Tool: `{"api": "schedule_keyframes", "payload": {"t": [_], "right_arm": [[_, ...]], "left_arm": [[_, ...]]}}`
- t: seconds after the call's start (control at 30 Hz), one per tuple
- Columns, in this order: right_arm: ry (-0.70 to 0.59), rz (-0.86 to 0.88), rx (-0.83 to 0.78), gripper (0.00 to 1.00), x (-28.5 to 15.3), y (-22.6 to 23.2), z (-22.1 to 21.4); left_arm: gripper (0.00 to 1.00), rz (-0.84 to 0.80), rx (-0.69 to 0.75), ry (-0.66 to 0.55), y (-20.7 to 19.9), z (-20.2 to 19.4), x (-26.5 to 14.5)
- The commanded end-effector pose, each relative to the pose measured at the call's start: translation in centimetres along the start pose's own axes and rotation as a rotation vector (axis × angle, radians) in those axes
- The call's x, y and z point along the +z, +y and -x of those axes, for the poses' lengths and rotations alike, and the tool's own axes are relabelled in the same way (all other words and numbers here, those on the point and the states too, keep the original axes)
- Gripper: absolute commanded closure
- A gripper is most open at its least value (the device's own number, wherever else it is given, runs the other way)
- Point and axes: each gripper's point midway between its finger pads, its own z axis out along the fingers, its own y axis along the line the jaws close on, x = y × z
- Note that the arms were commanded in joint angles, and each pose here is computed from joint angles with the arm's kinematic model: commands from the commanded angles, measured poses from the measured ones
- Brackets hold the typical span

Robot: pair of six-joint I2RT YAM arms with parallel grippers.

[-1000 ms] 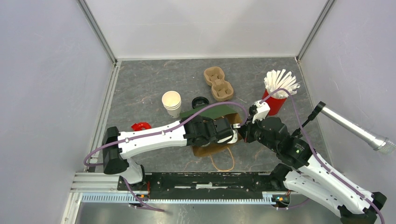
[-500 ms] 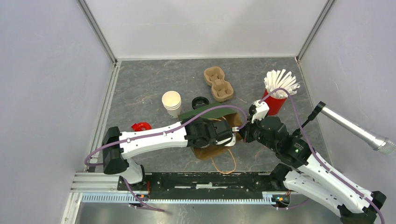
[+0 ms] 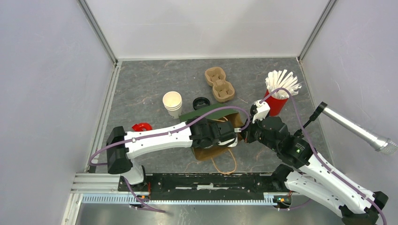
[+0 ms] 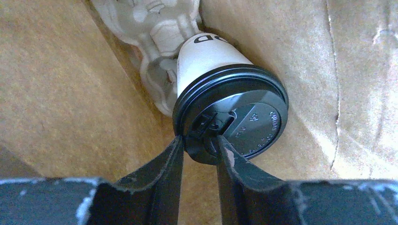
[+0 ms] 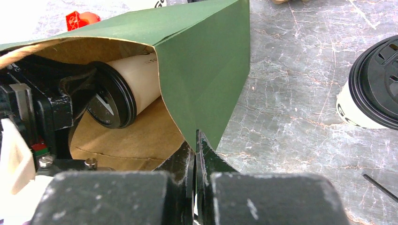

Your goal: Pack the takeout coffee

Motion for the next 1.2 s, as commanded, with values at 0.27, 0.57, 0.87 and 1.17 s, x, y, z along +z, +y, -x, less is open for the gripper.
{"api": "schedule_keyframes", "payload": {"t": [0.27, 0.57, 0.87, 1.17], "right_arm": [[-0.082, 0.057, -0.012, 1.0, -0.4, 1.5, 2.6], [-0.081, 0.068, -0.007, 1.0, 0.0, 1.8, 2.6], [-0.085, 0.076, -0.011, 1.0, 0.0, 1.8, 2.4], [-0.094, 0.073, -0.015, 1.0, -0.1, 1.7, 2.6]], "left_arm": [[0.61, -0.064, -0.029, -0.035, -0.8, 1.8, 0.6], [0.62, -0.047, -0.037, -0.001, -0.7, 1.4, 1.5], [0.55, 0.015, -0.071, 0.041, 0.5, 1.4, 2.0], [0.49, 0.007, -0.096, 0.036, 0.6, 1.4, 1.4]]}}
